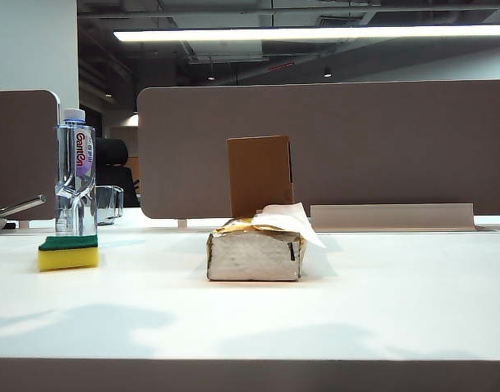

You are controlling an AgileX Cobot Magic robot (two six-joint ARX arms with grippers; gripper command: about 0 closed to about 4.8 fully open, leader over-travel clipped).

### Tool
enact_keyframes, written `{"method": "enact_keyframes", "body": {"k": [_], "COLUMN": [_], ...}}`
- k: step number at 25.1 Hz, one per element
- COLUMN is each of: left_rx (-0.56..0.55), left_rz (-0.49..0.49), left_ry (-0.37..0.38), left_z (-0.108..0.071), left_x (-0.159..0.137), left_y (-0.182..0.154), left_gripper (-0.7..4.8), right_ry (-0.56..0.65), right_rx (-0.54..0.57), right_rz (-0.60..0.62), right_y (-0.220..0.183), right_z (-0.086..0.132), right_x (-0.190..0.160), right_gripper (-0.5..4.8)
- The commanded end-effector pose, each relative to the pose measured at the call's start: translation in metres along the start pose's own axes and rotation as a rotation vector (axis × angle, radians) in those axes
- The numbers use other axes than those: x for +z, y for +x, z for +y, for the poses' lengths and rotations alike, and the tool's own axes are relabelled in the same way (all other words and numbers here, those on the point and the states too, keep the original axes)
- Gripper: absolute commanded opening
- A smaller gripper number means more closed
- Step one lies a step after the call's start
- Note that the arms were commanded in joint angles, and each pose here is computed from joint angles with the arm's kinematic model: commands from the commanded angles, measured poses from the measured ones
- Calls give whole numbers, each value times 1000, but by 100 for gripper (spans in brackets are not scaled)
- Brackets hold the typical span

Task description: Move the sponge from right to left to wipe the table, avoiding obstacles on the table, and finally reaching the bottle of mineral water.

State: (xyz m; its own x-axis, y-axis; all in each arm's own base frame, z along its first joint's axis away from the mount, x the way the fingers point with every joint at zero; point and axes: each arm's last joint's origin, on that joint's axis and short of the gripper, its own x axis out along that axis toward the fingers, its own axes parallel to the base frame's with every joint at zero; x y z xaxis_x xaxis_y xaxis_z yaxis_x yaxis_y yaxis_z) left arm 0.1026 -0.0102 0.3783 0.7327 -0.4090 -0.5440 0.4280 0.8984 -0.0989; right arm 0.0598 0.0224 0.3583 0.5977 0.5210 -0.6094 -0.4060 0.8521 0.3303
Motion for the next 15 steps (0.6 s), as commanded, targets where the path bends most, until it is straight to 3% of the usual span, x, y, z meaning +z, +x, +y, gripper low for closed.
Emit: {"method": "enact_keyframes", "body": {"k": [1,8,15], "left_rx": [99,224,257], "left_rz": [-27,-141,-256], "left_ry": [11,-40,-25], "left_z": [-6,-24,-31], "left_x": [-15,-70,-95], "left_y": [-12,-35,-41], "left_gripper": [347,341,331], "right_ry": [-37,-65,-39], "right_rx": [-45,-161,-256], "right_rz": [-24,-152,-259], "right_y": [-3,4,23], "right_z": [0,-8,-21], "right_x": [-1,-13,-26], "right_gripper": [269,267,259]}}
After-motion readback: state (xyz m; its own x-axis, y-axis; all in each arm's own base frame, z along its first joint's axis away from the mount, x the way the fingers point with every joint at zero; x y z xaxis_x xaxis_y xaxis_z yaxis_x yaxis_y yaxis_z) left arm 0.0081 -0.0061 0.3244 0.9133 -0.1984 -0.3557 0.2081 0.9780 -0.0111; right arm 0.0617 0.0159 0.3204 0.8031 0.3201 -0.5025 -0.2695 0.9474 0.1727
